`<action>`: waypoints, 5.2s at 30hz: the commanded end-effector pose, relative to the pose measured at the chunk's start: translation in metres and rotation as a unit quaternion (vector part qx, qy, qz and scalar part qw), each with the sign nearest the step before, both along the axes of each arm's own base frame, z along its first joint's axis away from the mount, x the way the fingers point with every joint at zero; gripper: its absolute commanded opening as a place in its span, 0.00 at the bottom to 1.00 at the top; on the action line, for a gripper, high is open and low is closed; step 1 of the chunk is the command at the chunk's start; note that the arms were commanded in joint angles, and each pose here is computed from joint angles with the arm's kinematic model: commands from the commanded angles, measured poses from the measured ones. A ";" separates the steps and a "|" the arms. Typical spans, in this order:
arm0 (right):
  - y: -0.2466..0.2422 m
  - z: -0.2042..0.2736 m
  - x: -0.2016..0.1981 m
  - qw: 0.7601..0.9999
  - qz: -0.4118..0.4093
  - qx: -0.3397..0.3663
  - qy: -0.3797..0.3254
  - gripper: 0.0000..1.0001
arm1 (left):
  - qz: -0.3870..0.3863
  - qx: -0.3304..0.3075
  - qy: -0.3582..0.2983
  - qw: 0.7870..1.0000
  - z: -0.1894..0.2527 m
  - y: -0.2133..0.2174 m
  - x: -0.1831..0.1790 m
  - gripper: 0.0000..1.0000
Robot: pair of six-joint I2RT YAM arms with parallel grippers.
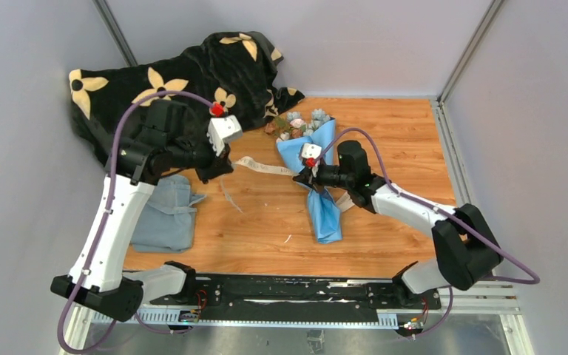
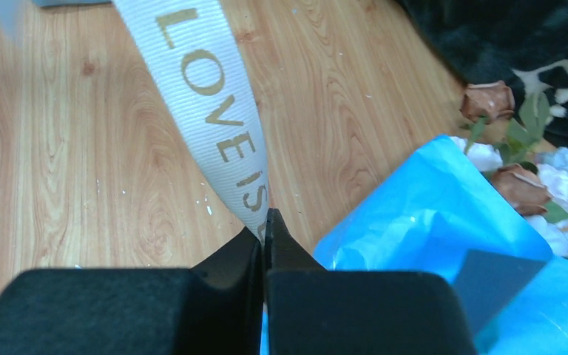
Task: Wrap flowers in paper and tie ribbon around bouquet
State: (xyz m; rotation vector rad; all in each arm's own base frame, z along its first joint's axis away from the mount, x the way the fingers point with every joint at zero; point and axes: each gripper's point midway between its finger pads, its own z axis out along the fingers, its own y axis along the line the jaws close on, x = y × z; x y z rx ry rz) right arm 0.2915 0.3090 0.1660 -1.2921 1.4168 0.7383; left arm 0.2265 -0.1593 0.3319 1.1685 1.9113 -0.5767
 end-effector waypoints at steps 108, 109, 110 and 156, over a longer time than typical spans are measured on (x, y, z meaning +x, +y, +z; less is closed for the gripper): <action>-0.200 0.037 -0.024 0.848 -0.501 0.038 0.171 0.77 | -0.172 -0.230 -0.141 0.947 -0.214 -0.180 0.011 0.00; -0.209 0.030 -0.020 0.820 -0.535 0.059 0.194 0.79 | -0.174 -0.229 -0.143 0.947 -0.214 -0.180 0.010 0.00; -0.213 0.022 -0.017 0.807 -0.546 0.070 0.216 0.80 | -0.177 -0.228 -0.145 0.946 -0.213 -0.180 0.009 0.00; -0.292 -0.092 0.035 0.594 -0.745 0.022 0.302 0.00 | -0.190 -0.225 -0.158 0.943 -0.208 -0.184 0.006 0.00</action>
